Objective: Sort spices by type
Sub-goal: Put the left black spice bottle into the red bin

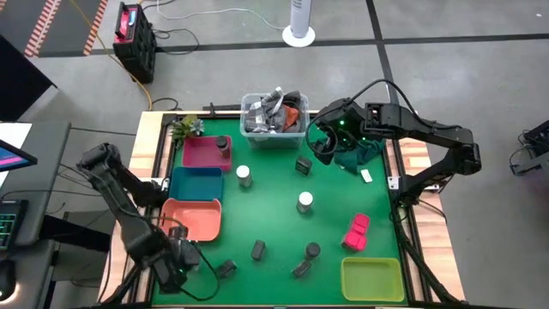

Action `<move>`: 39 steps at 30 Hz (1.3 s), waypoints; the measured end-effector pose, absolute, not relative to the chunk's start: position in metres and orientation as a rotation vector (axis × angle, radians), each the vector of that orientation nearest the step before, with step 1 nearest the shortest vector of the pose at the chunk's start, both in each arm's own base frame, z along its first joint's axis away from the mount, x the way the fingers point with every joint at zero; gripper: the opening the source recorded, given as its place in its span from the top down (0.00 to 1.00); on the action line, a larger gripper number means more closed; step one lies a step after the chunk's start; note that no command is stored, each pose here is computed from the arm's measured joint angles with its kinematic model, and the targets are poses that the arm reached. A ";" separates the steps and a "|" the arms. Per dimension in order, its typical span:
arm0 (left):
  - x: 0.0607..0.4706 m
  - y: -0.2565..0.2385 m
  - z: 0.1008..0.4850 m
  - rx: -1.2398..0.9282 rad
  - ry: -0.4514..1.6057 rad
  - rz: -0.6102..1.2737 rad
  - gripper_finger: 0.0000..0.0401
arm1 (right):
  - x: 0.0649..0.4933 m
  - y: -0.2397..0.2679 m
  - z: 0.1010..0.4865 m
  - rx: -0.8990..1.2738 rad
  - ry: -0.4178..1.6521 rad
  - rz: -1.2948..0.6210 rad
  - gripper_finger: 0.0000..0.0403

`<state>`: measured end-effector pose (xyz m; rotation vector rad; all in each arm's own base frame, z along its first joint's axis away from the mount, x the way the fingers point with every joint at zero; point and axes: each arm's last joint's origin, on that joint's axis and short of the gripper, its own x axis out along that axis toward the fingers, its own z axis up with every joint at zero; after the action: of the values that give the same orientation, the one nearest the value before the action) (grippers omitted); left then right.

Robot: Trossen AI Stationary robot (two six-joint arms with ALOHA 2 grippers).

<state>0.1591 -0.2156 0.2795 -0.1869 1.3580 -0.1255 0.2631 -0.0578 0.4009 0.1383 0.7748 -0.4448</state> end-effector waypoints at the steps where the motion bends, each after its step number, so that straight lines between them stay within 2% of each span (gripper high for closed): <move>1: 0.156 -0.211 0.285 -0.203 1.343 -0.113 0.50 | 0.263 -0.058 0.401 0.139 0.774 -0.445 0.11; 14: 0.136 -0.136 0.339 -0.356 1.050 0.104 0.50 | 0.264 -0.057 0.401 0.154 0.767 -0.448 0.11; 23: 0.131 -0.069 0.352 -0.416 0.850 0.528 0.49 | 0.267 -0.053 0.404 0.177 0.726 -0.443 0.11; 33: 0.150 0.002 0.351 -0.243 0.936 0.794 0.49 | 0.272 -0.050 0.408 0.207 0.660 -0.435 0.11; 39: 0.159 0.045 0.336 -0.195 1.025 0.774 0.49 | 0.274 -0.043 0.409 0.216 0.635 -0.413 0.11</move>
<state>0.1585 0.0447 0.3357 -0.1954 1.0254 0.7740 0.2743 -0.0432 0.4094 0.2156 0.6354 -0.4129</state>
